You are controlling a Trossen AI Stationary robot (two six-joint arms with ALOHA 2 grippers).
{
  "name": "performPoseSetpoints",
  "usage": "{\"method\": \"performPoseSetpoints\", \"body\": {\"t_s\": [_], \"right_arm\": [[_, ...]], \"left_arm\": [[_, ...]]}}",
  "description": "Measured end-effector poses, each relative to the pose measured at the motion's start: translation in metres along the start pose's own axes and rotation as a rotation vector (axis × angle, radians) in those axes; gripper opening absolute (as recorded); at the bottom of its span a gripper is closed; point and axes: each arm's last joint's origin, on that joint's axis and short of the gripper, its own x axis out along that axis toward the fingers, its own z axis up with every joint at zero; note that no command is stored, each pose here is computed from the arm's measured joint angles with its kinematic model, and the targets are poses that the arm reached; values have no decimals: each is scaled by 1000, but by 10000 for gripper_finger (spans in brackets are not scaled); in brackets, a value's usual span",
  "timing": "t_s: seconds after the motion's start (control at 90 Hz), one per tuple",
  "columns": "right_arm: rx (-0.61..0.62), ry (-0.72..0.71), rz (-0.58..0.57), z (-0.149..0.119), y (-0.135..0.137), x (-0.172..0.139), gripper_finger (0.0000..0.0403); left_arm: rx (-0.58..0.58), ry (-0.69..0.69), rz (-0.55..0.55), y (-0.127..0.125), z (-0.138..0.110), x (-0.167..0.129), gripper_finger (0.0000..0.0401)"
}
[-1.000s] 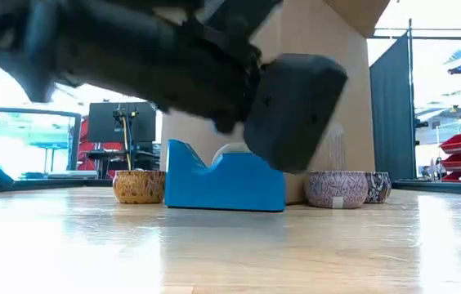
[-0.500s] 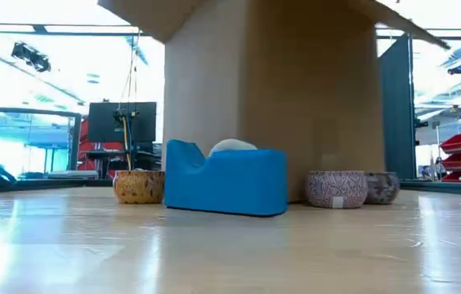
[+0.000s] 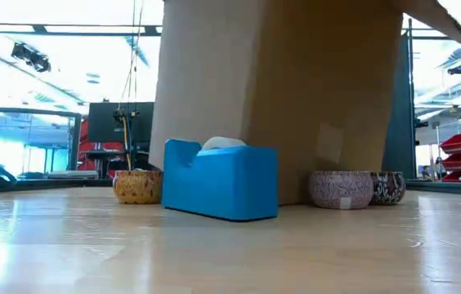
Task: Wrap mug
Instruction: Put the wrapped purple mug into the box
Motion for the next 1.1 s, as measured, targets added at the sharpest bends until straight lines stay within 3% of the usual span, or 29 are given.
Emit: {"method": "performPoseSetpoints", "body": {"t_s": [0.244,0.489,1.1], "right_arm": [[10,-26,21,-18,18,13,152],[-24,2,-72,-35,19,26,152],[-38,-61,-185,-26,5,30,151]], "left_arm": [[-13,0,0,0,0,0,129],[-33,0,1,0,-1,1,129],[-35,-1,0,0,-1,1,129]]}}
